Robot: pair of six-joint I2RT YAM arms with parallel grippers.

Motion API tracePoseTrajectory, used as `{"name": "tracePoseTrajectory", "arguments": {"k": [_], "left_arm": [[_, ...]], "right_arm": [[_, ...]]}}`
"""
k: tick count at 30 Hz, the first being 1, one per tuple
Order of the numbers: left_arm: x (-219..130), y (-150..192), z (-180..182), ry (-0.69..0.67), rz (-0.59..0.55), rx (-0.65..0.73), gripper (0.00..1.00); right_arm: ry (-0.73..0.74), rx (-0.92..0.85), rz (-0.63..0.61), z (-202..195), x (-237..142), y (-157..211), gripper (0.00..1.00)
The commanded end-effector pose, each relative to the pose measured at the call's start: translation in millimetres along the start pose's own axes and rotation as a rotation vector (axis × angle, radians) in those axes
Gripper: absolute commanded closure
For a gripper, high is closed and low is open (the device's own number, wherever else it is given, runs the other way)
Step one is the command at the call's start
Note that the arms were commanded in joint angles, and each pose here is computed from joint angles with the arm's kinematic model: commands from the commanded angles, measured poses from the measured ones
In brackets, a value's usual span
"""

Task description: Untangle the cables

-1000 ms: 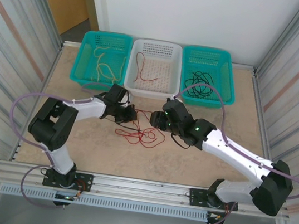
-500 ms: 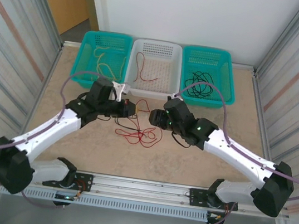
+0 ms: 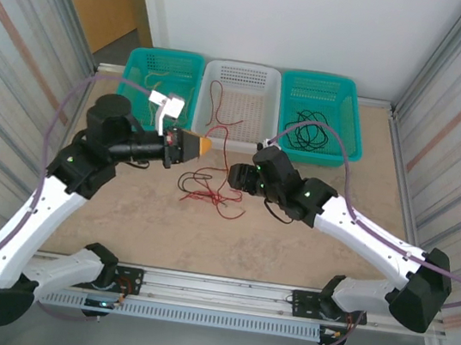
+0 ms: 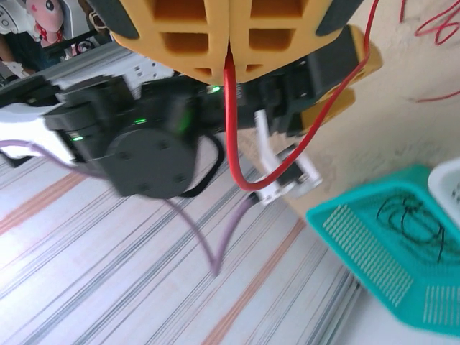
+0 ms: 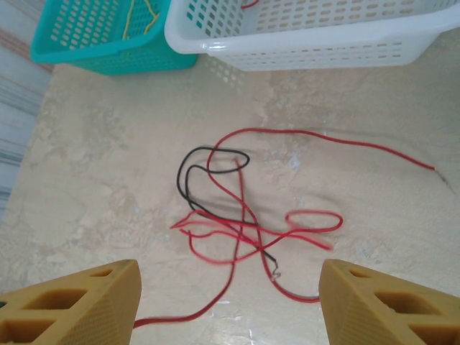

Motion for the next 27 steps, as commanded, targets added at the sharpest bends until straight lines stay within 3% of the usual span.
{"name": "tracePoseTrajectory", "arguments": {"k": [1, 14, 27], "left_arm": [[-17, -15, -28, 0.043, -0.042, 0.039, 1.00], [-42, -57, -89, 0.113, -0.147, 0.159, 1.00], [-28, -145, -72, -0.020, -0.341, 0.183, 1.00]], "right_arm": [[0.005, -0.004, 0.012, -4, 7, 2, 0.34], [0.014, 0.116, 0.084, -19, 34, 21, 0.37], [0.136, 0.225, 0.155, -50, 53, 65, 0.38]]}}
Point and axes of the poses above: each hand's point on the last joint's axis, 136 mm out from that joint toward the fingers, its own x axis out along the fingers, its own z axis along the line the jaws close on, y = z × x, the point moved 5 cm from there along -x, back along the fingers, and after that the axes turned 10 degrees about -x, right-handed, at the moved point
